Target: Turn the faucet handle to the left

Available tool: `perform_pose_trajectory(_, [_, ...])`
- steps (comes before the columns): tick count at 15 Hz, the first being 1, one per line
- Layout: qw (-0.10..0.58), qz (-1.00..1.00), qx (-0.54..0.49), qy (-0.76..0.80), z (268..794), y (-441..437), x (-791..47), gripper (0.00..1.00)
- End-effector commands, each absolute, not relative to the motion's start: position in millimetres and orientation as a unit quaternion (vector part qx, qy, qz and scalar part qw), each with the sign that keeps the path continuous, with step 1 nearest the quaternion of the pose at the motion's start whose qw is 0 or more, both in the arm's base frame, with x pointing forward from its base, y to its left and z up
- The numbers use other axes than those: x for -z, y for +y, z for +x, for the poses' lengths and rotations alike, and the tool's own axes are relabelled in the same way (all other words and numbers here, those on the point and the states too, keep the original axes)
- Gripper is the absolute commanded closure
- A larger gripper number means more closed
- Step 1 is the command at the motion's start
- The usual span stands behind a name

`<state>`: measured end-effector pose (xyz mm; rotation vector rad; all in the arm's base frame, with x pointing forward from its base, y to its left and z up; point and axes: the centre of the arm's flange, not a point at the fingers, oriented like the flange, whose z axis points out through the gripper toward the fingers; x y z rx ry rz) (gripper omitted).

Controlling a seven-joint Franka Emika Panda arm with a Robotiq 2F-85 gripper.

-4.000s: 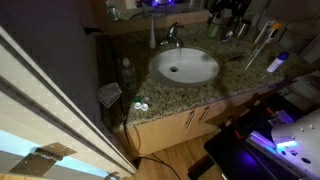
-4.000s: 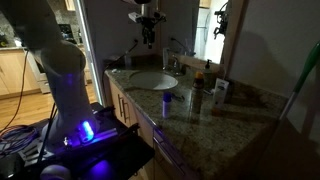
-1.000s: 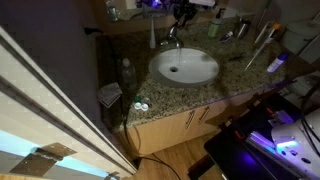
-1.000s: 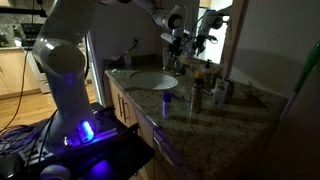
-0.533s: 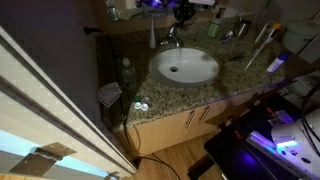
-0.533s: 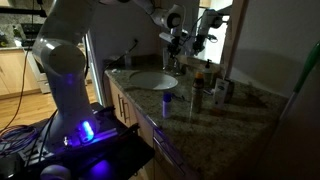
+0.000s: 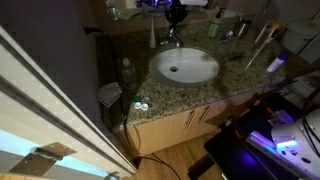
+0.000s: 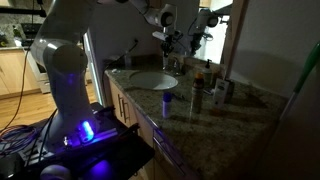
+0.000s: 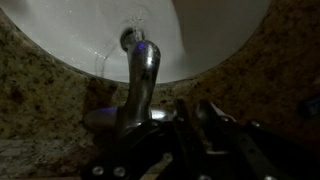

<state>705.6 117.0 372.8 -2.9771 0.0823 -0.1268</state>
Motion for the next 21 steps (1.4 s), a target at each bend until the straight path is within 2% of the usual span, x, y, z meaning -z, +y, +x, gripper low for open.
perform_pose_trajectory(1, [0.040,-0.997,0.047,0.037,688,106,-394,0.47])
perform_pose_trajectory(7, [-0.004,-0.996,0.018,0.087,673,61,-419,0.05])
perform_pose_trajectory(8, [0.006,-0.997,0.033,0.071,689,73,-417,0.23])
perform_pose_trajectory(9, [0.004,-0.996,0.029,0.078,687,67,-420,0.17])
perform_pose_trajectory(10, [0.003,-0.996,0.027,0.081,686,64,-421,0.00])
perform_pose_trajectory(15, [0.064,-0.992,0.034,0.106,724,66,-387,0.00])
perform_pose_trajectory(19, [0.074,-0.987,0.037,0.137,742,64,-370,0.00])
perform_pose_trajectory(20, [0.064,-0.990,0.030,0.121,722,66,-373,0.00])
perform_pose_trajectory(21, [0.065,-0.989,0.030,0.126,725,65,-369,0.00])
